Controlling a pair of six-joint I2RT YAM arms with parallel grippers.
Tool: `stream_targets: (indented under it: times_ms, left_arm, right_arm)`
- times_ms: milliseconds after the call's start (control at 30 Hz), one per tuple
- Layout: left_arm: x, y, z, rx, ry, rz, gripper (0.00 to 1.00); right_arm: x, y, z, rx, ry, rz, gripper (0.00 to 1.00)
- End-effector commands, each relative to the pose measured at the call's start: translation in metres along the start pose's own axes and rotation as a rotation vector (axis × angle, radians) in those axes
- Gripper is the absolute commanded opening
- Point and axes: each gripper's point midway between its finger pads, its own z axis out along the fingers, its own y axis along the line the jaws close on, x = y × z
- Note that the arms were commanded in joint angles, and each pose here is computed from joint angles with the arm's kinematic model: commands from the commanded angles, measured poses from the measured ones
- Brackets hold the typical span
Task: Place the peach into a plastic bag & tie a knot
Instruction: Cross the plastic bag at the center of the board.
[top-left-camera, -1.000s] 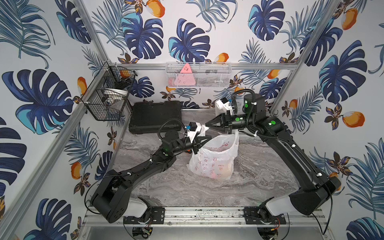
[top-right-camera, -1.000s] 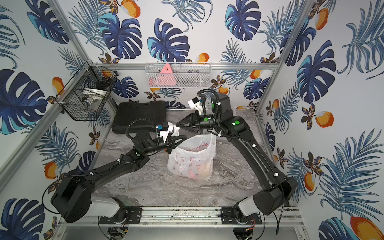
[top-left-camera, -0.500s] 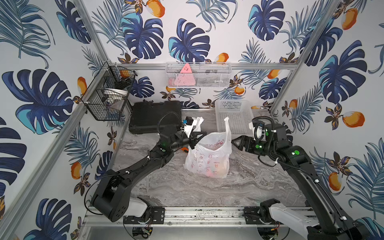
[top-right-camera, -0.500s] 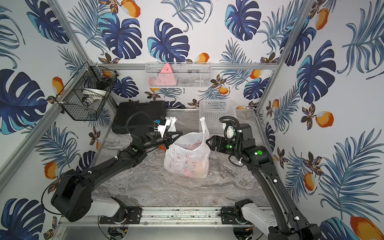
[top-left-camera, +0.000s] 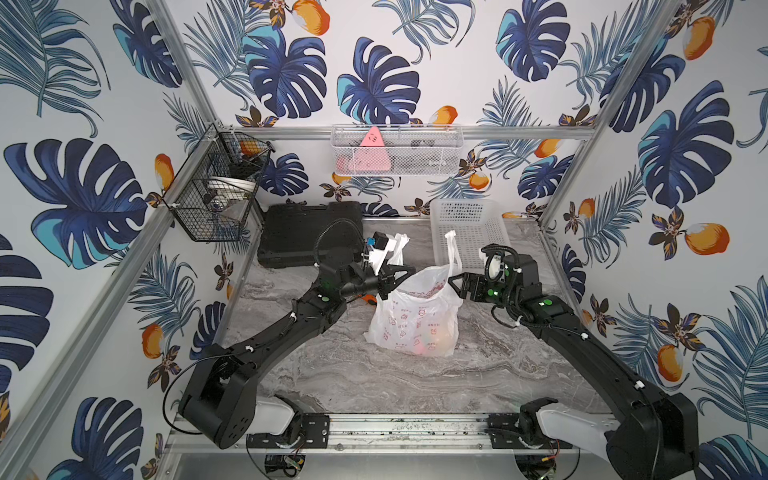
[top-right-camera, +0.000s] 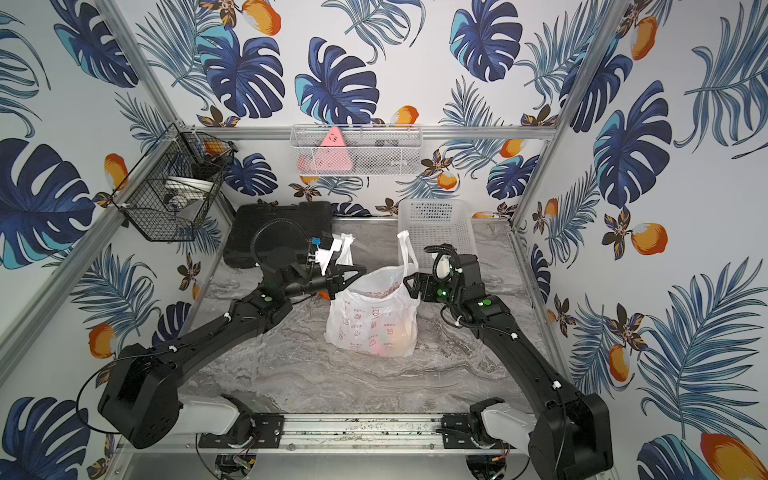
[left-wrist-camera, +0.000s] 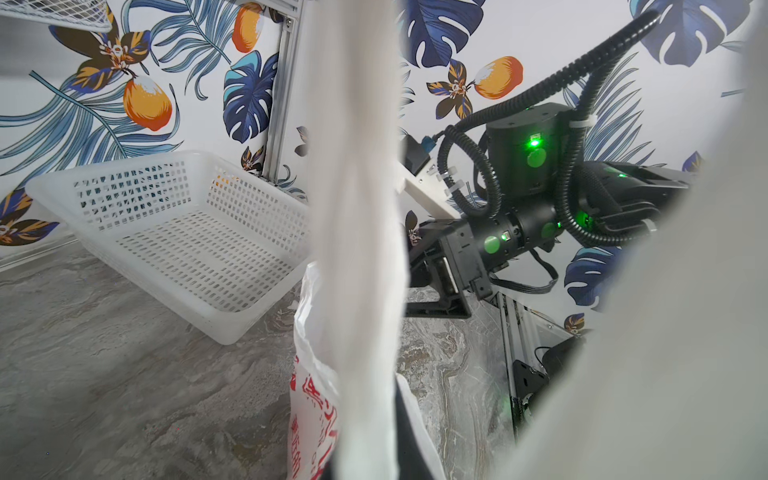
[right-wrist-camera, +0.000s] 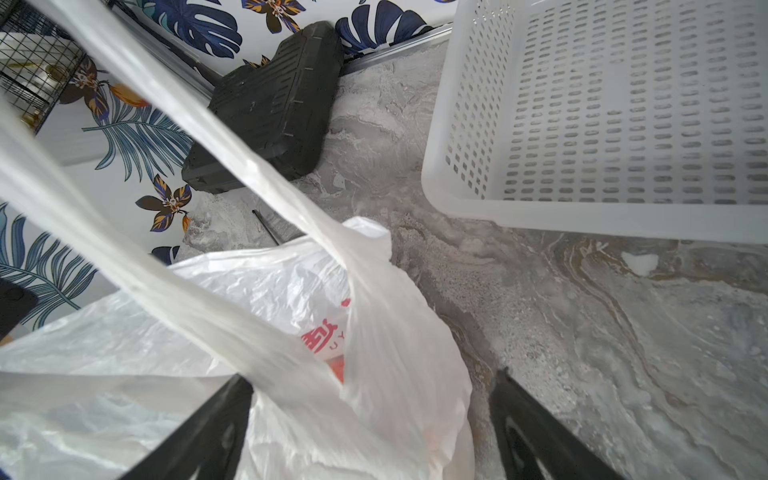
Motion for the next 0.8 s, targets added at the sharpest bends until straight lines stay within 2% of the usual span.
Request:
stream_targets:
  times_ms: [0,267,467,600,767]
  left_arm:
    - [-0.004,-0.008,-0.001,0.034,0.005,0.0,0.0]
    - [-0.001,-0.009,-0.002,0.033,0.026,-0.005,0.0]
    - [0.0,-0.01,-0.004,0.032,0.032,-0.006,0.0]
    - [0.0,-0.009,-0.006,0.02,0.039,-0.003,0.0]
    - [0.0,-0.009,-0.008,0.022,0.044,-0.034,0.0]
  right_arm:
    - [-0.023,0.011,0.005,-0.042,-0.106,-0.093,0.87]
    - [-0.011,0.04,0.015,-0.141,-0.12,-0.228,0.85]
    - [-0.017,0.04,0.018,-0.115,-0.125,-0.271,0.83]
    - [-0.012,0.032,0.022,-0.083,-0.098,-0.272,0.67]
    - [-0.015,0.034,0.022,-0.112,-0.15,-0.259,0.29]
